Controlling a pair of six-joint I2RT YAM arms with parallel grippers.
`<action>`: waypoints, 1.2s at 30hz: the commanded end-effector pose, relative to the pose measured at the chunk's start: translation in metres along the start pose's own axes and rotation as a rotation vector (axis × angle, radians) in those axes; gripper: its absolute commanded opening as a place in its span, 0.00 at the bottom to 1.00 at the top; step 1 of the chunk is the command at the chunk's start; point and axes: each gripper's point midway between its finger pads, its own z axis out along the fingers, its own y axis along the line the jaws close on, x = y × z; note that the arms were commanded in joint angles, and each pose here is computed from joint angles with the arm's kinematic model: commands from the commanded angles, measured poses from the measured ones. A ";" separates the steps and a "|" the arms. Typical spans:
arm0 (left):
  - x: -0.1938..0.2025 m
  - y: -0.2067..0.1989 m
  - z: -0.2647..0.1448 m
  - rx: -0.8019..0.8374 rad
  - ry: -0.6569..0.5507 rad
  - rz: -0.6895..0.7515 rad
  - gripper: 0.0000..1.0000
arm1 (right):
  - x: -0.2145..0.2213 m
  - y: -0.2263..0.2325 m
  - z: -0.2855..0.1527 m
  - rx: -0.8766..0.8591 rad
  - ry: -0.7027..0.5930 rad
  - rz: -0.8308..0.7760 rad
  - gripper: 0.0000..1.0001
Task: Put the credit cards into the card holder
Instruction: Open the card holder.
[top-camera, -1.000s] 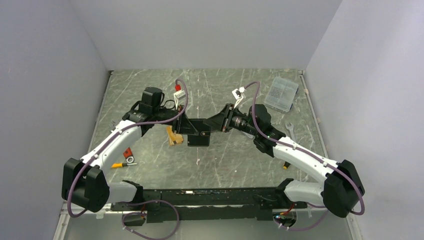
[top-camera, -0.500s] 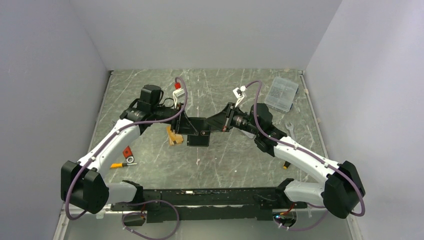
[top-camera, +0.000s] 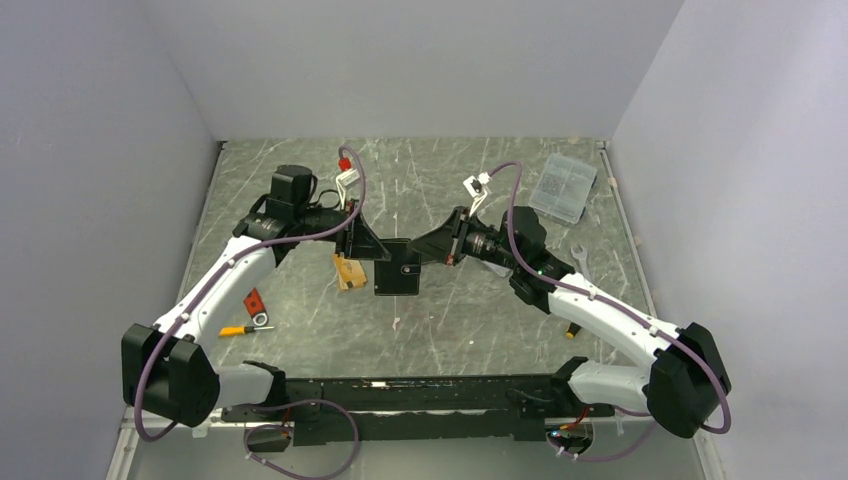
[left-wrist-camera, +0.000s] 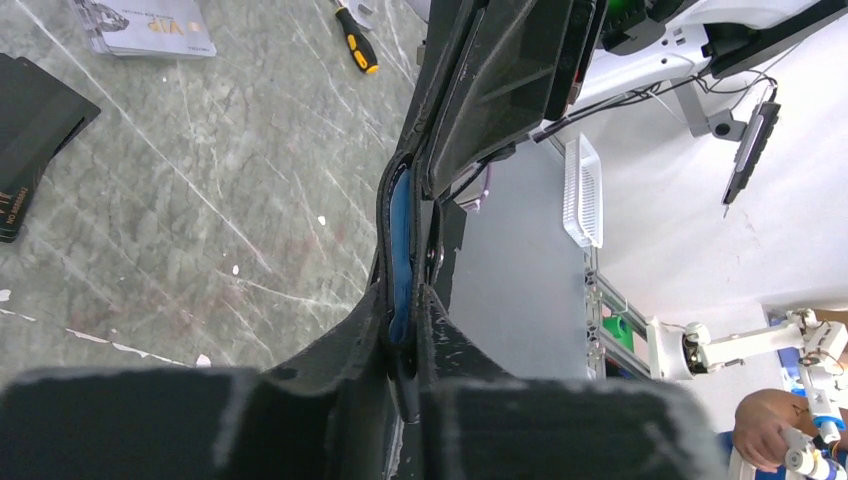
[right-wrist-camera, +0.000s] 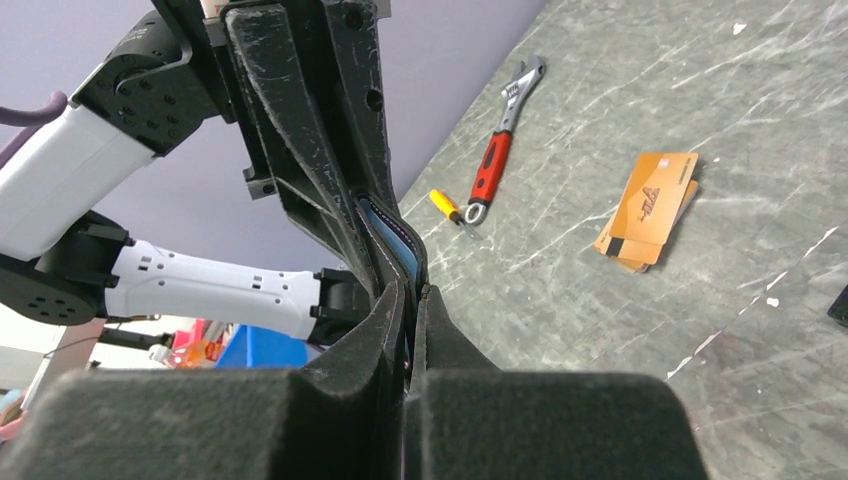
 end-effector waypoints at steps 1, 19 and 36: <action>-0.018 -0.011 -0.002 0.023 -0.043 0.079 0.10 | -0.013 0.021 -0.001 -0.070 -0.025 -0.055 0.00; -0.010 0.069 -0.014 -0.371 -0.117 -0.211 0.00 | -0.004 -0.043 0.002 0.675 -0.062 -0.347 0.69; -0.007 0.057 -0.012 -0.295 -0.127 -0.259 0.00 | 0.012 -0.044 0.045 0.844 -0.051 -0.574 0.51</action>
